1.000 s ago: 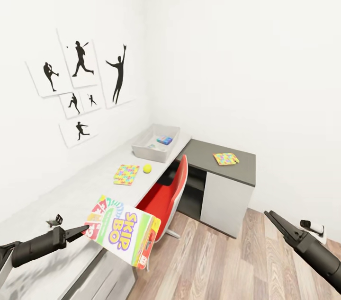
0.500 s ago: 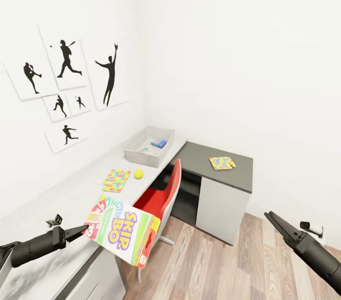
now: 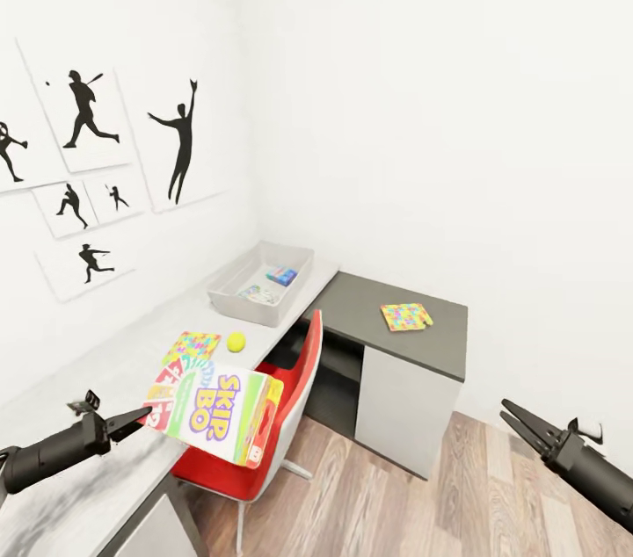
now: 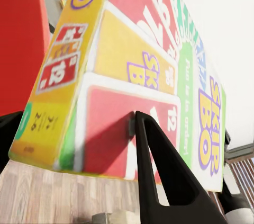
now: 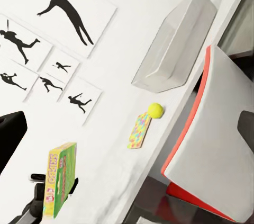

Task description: Put all the toys in the child's room - the three board games (two on the bed and one on the table), the two jigsaw puzzles on the table, and the tennis ball on the table - inside the toy box on the table in the child's room.

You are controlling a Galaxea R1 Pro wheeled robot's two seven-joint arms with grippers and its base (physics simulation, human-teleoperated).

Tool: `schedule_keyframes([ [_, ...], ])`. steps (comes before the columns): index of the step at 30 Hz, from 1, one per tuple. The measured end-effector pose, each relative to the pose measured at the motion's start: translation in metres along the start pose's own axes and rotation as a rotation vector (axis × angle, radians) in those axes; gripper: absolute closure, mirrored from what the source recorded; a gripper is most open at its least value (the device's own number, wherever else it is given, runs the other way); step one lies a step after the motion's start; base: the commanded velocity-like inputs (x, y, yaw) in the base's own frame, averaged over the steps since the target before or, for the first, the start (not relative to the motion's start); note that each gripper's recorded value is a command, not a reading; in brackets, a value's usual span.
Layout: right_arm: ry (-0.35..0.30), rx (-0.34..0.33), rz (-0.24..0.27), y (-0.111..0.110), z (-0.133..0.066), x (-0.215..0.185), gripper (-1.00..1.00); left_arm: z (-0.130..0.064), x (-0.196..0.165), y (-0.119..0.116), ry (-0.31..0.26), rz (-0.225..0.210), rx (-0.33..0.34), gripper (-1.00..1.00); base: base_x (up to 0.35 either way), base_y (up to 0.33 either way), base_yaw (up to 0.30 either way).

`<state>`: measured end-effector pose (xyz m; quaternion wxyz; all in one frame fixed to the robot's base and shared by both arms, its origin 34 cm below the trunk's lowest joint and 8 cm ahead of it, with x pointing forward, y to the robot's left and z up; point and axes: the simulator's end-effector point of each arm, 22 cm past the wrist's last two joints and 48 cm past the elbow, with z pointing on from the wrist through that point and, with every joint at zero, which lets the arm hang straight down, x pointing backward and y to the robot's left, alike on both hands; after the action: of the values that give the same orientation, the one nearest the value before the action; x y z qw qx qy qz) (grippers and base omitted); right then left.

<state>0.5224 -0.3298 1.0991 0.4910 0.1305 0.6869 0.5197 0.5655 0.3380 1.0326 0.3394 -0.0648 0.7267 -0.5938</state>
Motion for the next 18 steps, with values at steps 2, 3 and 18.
schedule_keyframes([
  [2, -0.007, -0.001, -0.008, 0.000, 0.000, 0.000, -1.00, -0.006, -0.007, -0.001, -0.021, 0.003, -0.004, 1.00, 0.220, -0.146, 0.000],
  [3, -0.014, -0.001, -0.020, 0.000, 0.000, -0.001, -1.00, -0.010, -0.010, -0.001, -0.034, 0.004, -0.005, 1.00, 0.212, -0.150, 0.000],
  [18, -0.047, -0.011, -0.085, 0.004, 0.002, -0.008, -1.00, -0.043, -0.045, -0.006, -0.186, 0.003, 0.000, 1.00, 0.144, -0.167, 0.000],
])
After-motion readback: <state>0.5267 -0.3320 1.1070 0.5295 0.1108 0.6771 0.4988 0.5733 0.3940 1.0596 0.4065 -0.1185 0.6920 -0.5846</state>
